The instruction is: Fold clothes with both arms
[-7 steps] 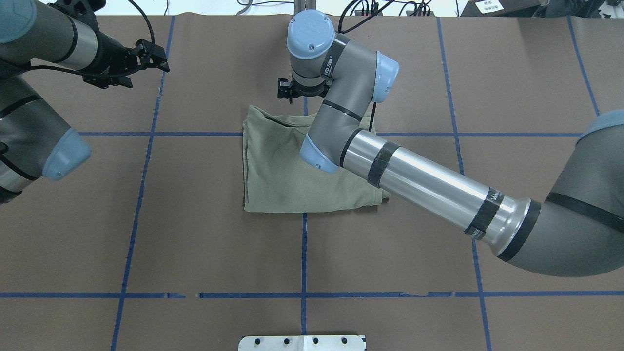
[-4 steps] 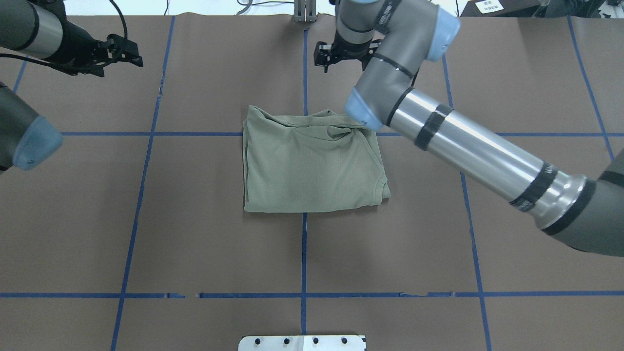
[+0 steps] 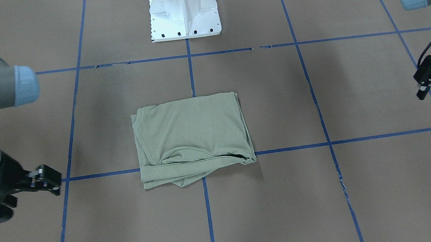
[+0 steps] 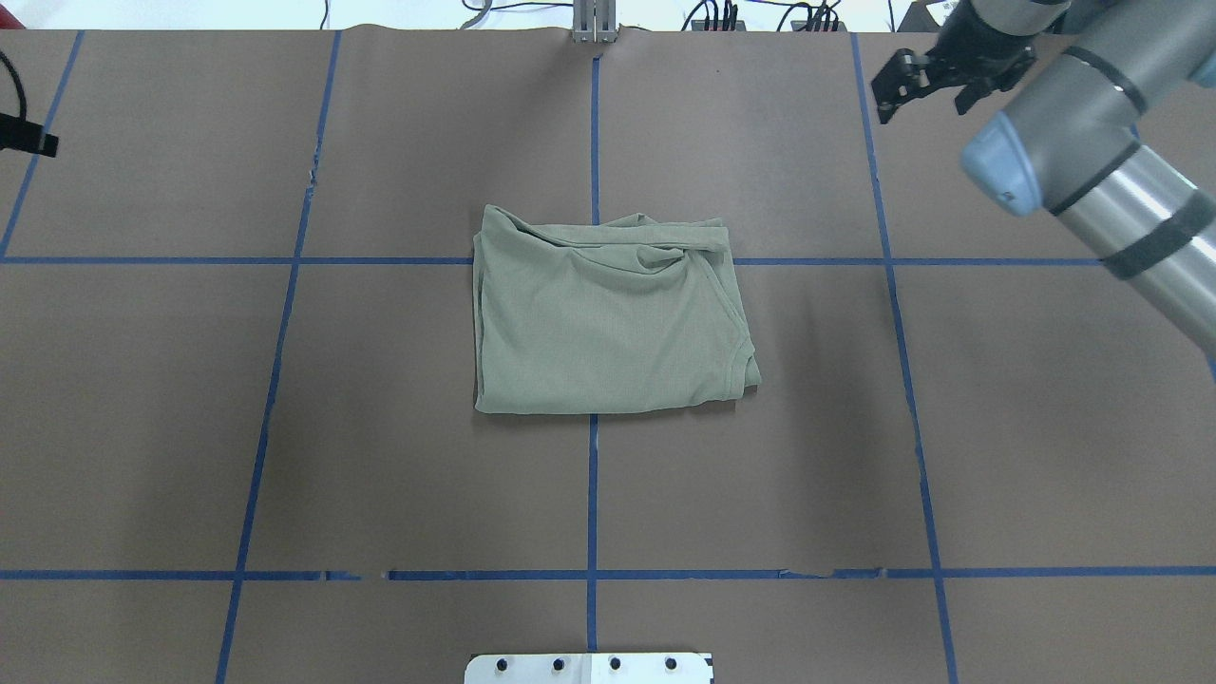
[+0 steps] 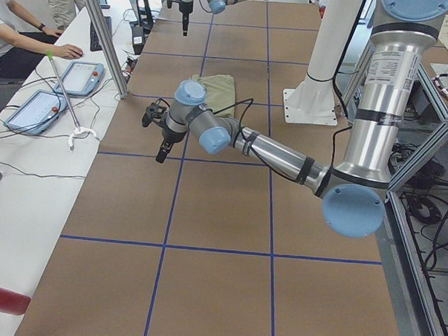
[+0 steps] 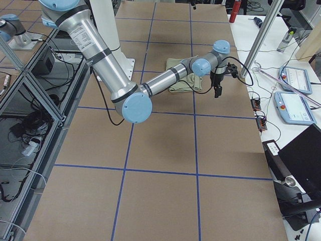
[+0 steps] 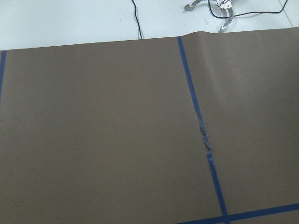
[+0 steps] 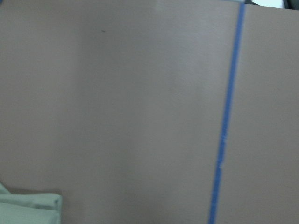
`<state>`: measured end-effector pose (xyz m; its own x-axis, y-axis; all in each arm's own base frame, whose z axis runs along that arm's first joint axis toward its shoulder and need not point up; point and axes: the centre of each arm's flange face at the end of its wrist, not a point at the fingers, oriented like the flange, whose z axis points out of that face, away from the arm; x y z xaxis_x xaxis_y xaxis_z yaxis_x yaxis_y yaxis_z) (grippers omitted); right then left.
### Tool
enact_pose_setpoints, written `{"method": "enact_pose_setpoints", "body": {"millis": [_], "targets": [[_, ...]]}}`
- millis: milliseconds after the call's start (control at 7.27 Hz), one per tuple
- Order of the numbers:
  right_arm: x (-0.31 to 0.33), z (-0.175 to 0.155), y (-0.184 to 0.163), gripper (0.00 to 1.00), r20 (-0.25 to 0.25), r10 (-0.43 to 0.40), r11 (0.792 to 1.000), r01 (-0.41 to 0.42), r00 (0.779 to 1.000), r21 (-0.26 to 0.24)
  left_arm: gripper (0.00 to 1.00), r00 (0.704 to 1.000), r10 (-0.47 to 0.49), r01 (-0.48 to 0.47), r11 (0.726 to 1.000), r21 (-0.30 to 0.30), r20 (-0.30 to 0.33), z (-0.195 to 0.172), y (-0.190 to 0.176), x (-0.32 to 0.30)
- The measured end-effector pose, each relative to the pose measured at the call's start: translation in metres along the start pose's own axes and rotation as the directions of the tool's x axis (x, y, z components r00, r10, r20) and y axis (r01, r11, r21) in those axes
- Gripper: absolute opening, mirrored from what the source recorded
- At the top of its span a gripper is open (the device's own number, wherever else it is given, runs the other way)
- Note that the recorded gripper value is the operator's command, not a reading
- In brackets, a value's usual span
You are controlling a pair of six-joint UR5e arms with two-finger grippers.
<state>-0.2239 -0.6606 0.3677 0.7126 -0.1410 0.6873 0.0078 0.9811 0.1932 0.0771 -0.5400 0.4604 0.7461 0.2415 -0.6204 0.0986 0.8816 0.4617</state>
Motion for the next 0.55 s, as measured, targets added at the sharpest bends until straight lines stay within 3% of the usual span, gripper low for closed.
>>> {"method": "enact_pose_setpoints", "body": {"millis": [275,550], "targets": [[0.138,-0.009,0.053,1.0,-0.007,-0.02,0.999,0.02,1.0,-0.047,1.0,0.997,0.071,-0.07,0.996,-0.057,0.019,-0.014,0.037,-0.056],[0.259,-0.016,0.12,1.0,0.012,-0.011,0.997,0.012,1.0,-0.082,1.0,0.998,0.055,-0.053,0.997,-0.06,0.03,-0.026,0.053,-0.079]]}}
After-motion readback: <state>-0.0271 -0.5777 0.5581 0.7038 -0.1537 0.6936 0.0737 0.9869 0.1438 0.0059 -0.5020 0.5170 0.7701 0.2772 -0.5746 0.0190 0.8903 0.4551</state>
